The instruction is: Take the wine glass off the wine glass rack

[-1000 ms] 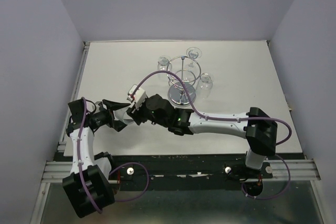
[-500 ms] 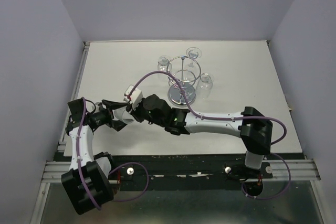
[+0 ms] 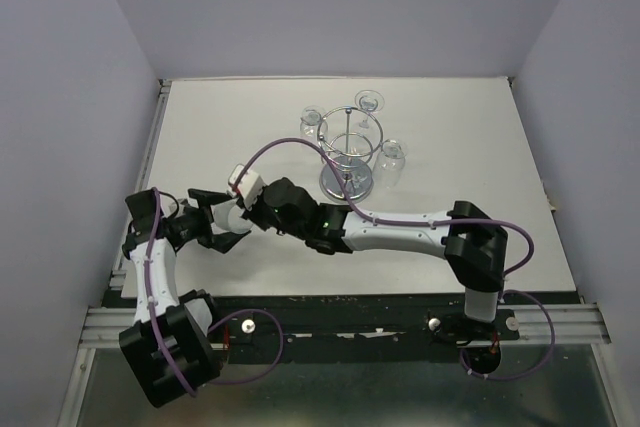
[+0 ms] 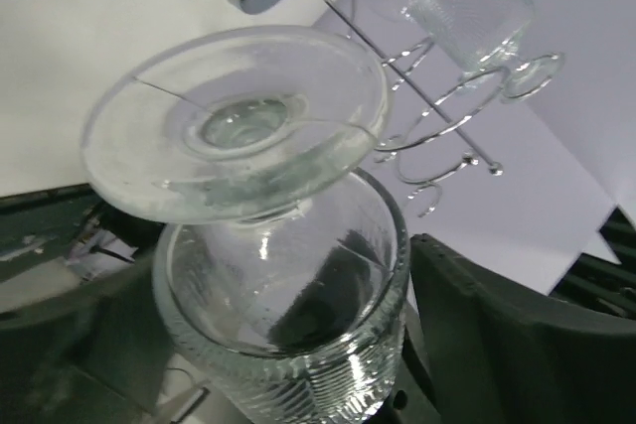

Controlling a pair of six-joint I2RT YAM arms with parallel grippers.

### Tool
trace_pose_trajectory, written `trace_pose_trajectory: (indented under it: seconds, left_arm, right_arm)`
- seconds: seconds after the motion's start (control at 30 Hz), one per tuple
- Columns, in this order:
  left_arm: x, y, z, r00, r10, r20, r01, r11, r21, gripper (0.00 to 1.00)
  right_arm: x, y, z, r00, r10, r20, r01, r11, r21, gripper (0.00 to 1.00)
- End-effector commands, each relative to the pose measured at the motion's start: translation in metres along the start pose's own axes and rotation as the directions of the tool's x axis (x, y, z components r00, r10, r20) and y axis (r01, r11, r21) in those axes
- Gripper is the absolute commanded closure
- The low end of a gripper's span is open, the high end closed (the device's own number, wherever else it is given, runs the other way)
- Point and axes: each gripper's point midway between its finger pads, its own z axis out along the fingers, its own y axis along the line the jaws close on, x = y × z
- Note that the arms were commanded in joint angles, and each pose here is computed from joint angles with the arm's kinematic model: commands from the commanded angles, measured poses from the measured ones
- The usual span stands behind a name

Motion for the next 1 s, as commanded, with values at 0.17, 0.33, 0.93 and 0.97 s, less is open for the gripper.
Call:
trace_pose_trajectory:
  seconds: [0.17, 0.33, 0.93, 0.97]
  left_arm:
    - [0.003, -0.02, -0.018, 0.985, 0.165, 0.06, -0.168, 0.985, 0.048, 0.01]
    - [0.002, -0.045, -0.03, 0.952, 0.283, 0.119, -0.293, 0.953, 0.081, 0.01]
    - [-0.071, -0.099, -0.047, 0.674, 0.618, 0.405, -0.659, 0.751, -0.05, 0.01]
    - [-0.073, -0.104, -0.04, 0.665, 0.644, 0.377, -0.674, 0.735, -0.066, 0.01]
  right_arm:
    - [-0.083, -0.04, -0.016, 0.973, 0.013, 0.229, -0.028, 0.998, 0.062, 0.99]
    - [-0.126, -0.064, -0.04, 0.946, -0.018, 0.322, -0.014, 0.995, 0.097, 0.99]
    - [-0.258, -0.192, -0.189, 0.805, -0.078, 0.588, -0.113, 0.953, 0.282, 0.99]
    - [-0.259, -0.202, -0.196, 0.81, -0.088, 0.58, -0.113, 0.946, 0.302, 0.99]
